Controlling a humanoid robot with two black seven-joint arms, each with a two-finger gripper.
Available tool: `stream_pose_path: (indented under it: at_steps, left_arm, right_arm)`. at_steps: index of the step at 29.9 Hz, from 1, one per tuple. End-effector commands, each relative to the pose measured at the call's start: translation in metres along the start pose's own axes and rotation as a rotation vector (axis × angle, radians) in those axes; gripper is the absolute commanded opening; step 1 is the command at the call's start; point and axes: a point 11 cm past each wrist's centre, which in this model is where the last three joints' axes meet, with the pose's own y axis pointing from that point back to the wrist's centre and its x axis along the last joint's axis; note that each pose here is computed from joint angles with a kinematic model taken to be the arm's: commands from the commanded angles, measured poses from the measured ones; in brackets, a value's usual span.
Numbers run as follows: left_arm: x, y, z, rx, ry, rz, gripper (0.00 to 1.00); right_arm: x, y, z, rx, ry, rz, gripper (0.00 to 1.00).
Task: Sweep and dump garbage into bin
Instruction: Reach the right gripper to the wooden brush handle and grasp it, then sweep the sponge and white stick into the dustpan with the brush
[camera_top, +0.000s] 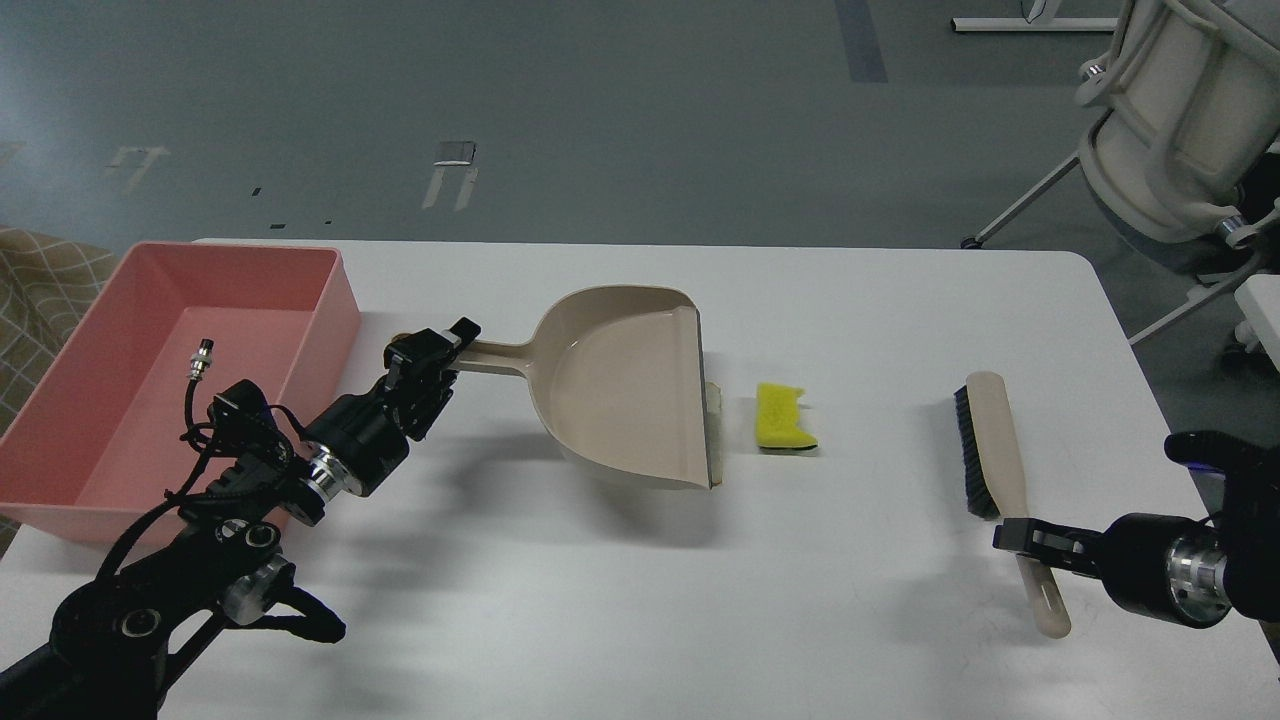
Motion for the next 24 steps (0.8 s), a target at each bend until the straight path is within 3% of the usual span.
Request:
stream_pose_path:
  at_steps: [1, 12, 24]
  left_arm:
    - [0.002, 0.001, -0.005, 0.014, -0.002, 0.01, 0.0]
    - [0.012, 0.008, -0.021, 0.063, -0.014, 0.04, 0.0]
    - [-0.007, 0.014, -0.038, 0.109, -0.035, 0.013, 0.0]
  right_arm:
    - [0.005, 0.001, -0.006, 0.021, 0.0, 0.017, 0.0]
    - [0.004, -0.01, -0.035, 0.114, -0.006, 0.018, 0.0]
    - [0.001, -0.029, -0.07, 0.178, 0.007, -0.014, 0.0]
